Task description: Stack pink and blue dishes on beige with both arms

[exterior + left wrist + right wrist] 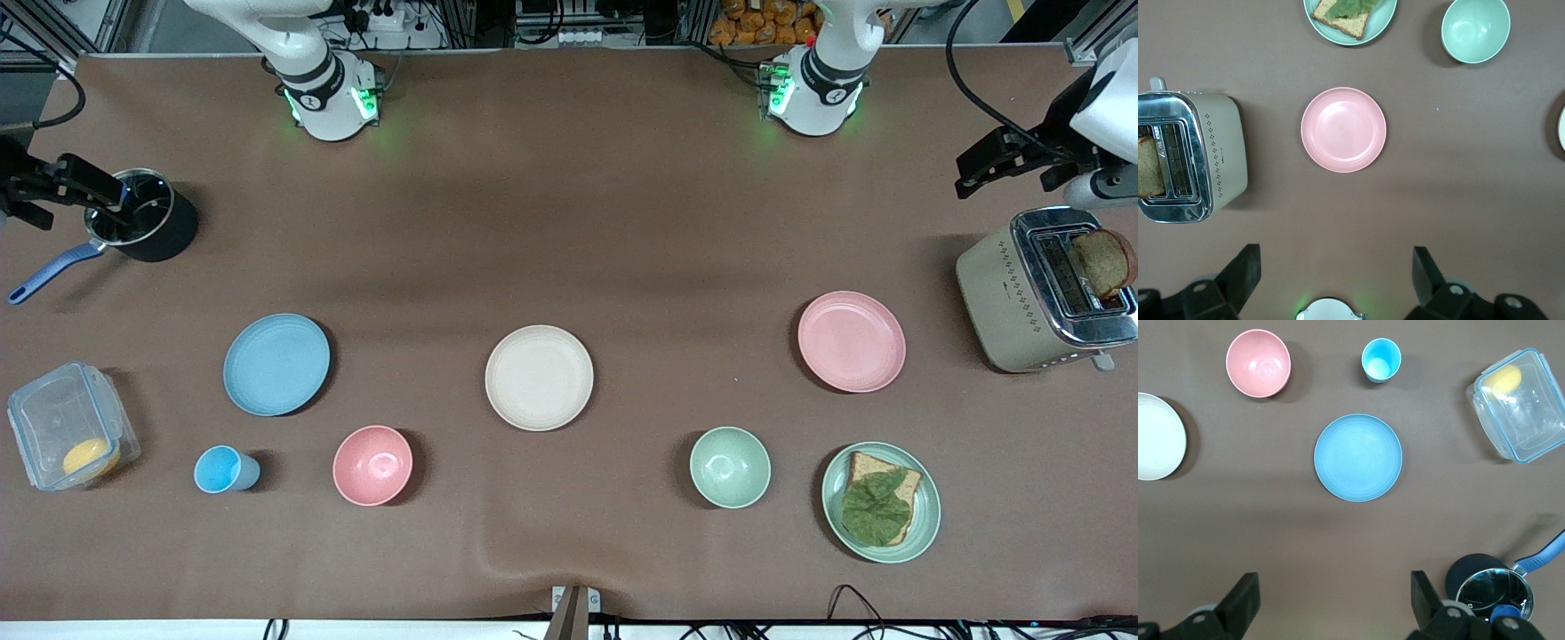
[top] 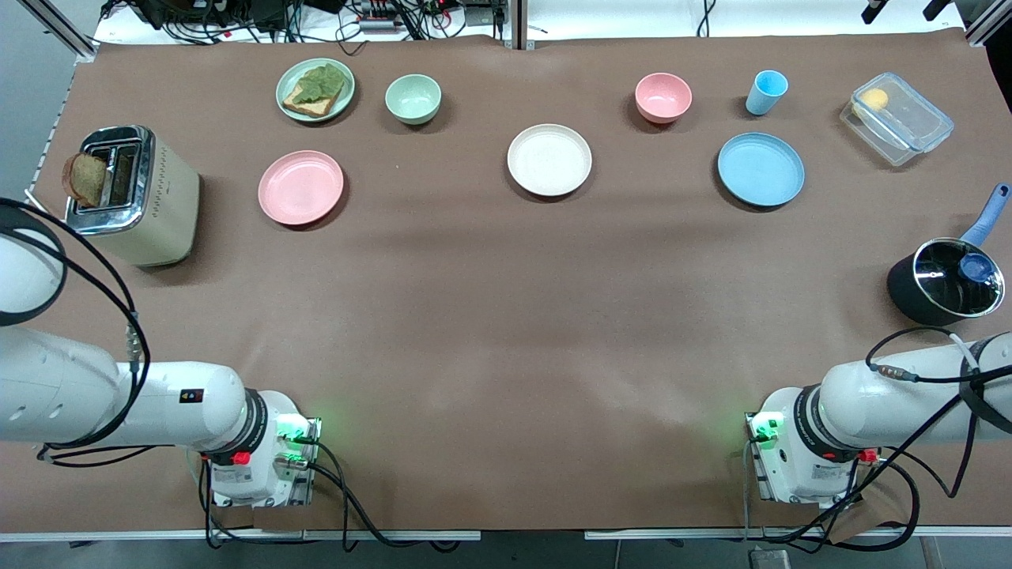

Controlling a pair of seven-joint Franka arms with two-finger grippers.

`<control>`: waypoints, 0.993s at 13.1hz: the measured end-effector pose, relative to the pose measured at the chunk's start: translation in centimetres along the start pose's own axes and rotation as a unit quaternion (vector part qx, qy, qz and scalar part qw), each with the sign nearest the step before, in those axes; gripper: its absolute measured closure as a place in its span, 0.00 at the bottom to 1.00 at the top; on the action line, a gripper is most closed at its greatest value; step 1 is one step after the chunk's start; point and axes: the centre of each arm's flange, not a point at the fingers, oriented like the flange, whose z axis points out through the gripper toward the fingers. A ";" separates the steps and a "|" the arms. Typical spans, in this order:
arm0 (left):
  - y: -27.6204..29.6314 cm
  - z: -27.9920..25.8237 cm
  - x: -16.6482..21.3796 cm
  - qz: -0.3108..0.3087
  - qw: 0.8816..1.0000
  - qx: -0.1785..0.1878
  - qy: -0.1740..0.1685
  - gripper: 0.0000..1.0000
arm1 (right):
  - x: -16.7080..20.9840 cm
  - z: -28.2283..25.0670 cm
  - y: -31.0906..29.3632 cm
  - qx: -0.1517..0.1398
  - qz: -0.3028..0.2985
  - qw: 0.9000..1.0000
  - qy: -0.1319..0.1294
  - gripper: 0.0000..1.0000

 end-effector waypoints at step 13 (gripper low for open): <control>-4.3 24.7 7.8 -0.043 0.999 -0.013 -0.006 0.00 | 0.3 1.6 0.3 0.001 0.003 1.000 -0.010 0.00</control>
